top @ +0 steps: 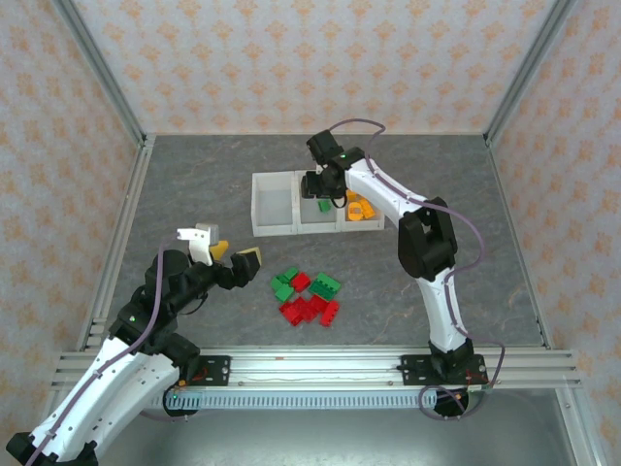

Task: Sort the legos into containers by color
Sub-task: Place the lego in the container, then move the lego to the center of the table.

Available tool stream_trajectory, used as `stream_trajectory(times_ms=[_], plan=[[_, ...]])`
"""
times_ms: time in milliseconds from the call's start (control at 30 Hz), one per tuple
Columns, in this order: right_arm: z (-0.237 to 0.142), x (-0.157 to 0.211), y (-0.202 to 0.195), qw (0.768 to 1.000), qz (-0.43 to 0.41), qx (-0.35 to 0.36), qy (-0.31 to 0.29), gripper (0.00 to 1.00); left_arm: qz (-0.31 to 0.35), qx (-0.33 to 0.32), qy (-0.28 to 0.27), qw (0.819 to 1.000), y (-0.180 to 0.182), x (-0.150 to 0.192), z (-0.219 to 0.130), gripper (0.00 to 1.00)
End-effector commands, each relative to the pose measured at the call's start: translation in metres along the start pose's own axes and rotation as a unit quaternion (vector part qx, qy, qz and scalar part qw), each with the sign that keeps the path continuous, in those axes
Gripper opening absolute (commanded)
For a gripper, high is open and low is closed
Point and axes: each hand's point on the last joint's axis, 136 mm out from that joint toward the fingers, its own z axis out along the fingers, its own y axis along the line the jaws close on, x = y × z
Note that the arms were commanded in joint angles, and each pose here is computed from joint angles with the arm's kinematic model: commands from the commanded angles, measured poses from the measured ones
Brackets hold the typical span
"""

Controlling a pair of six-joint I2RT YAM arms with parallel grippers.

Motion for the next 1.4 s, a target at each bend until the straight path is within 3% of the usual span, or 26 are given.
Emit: stream_trajectory(times_ms=[0,200,433,633,833,1033,1367], plan=[[-0.036,-0.008,0.011,1.0,0.0,-0.007,-0.014,0.56,0.003,0.002,-0.014,1.0,-0.002,-0.006,-0.004,0.99],[-0.073,0.012,0.023,0.998,-0.063,-0.028,-0.011,0.64,0.001,0.006,-0.019,1.0,-0.003,-0.007,-0.005,0.99],[-0.097,0.07,-0.016,0.985,-0.17,0.024,0.016,0.66,0.003,0.013,-0.012,1.0,-0.006,-0.005,-0.003,0.99],[-0.086,0.152,-0.028,0.98,-0.176,-0.001,0.095,0.64,0.002,0.013,-0.006,1.0,-0.006,-0.003,-0.001,0.99],[-0.065,0.214,-0.01,0.964,-0.216,-0.025,0.155,0.63,0.004,0.045,0.023,0.999,-0.016,0.008,0.005,0.99],[-0.04,0.232,-0.009,0.957,-0.214,-0.024,0.194,0.56,0.007,0.06,0.08,0.995,-0.023,0.028,0.018,0.99],[-0.011,0.228,-0.018,0.958,-0.199,0.017,0.204,0.35,0.007,0.045,0.069,0.997,-0.02,0.025,0.016,0.99]])
